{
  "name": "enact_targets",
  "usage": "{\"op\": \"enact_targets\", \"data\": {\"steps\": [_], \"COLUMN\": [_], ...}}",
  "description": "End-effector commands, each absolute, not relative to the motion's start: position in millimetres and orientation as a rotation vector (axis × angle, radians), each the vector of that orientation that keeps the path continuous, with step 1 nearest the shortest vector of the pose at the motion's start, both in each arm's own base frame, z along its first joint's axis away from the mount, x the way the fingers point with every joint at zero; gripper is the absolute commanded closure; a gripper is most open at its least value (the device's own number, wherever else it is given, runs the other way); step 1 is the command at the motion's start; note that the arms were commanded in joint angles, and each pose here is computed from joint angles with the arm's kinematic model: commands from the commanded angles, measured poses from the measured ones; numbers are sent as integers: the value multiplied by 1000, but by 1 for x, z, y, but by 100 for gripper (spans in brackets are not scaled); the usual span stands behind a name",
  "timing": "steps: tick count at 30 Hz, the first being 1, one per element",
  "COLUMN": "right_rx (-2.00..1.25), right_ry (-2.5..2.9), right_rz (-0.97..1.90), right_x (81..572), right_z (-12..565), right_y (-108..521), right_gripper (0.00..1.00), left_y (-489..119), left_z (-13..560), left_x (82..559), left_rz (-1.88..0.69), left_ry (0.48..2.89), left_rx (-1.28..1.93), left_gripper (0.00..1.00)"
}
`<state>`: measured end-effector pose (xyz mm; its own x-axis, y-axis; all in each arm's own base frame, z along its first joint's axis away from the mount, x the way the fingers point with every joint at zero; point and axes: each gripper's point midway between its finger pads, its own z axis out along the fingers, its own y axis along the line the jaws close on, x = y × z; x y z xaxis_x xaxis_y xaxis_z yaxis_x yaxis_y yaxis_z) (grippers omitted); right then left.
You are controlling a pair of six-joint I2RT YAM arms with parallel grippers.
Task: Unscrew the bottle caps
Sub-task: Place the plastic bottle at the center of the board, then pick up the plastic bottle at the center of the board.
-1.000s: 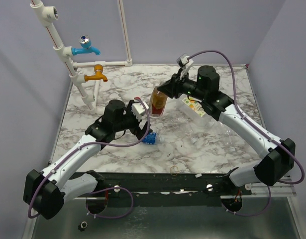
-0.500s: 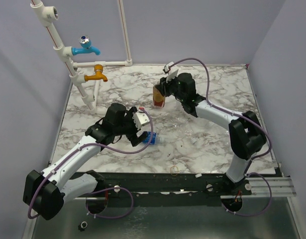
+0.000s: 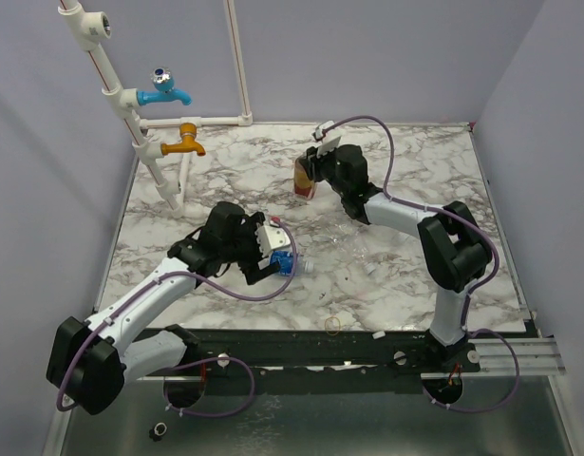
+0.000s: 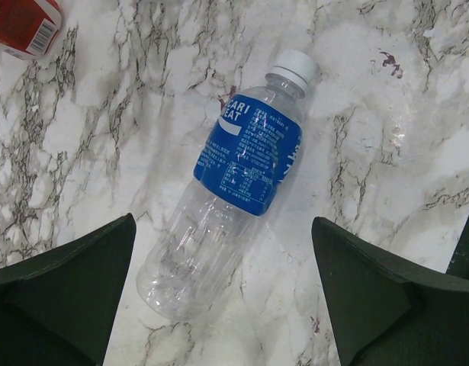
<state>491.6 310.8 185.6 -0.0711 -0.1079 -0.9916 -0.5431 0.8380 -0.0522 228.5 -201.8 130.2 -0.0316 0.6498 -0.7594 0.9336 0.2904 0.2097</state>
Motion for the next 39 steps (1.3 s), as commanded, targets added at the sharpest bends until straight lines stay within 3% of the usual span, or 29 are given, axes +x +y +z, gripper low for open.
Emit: {"op": "enact_targets", "data": {"steps": [1,6,20,32,39], "right_rx": [-478,-446,-394,-370,-307], "right_ry": [1664,1688,1678,1752,1789], "right_rz": [383,427,583,740,727], "right_x": [495,485,433,370,346], "right_z": [174,180,246,264,269], "right_y": [305,304,292,277,255], "right_gripper": [68,42,0,0,2], "left_y": [-203,-205,-197,-215,-223], "left_z": [117,110,78,64,39], "left_x": [222,226,243,261,247], "left_rz": [-473,-473,-365,-400,-502], "left_ry": [1741,1747,1778,1692,1658], "left_rx": [1538,1583,1751,1885,2017], "left_gripper": [1,1,2,1,1]}}
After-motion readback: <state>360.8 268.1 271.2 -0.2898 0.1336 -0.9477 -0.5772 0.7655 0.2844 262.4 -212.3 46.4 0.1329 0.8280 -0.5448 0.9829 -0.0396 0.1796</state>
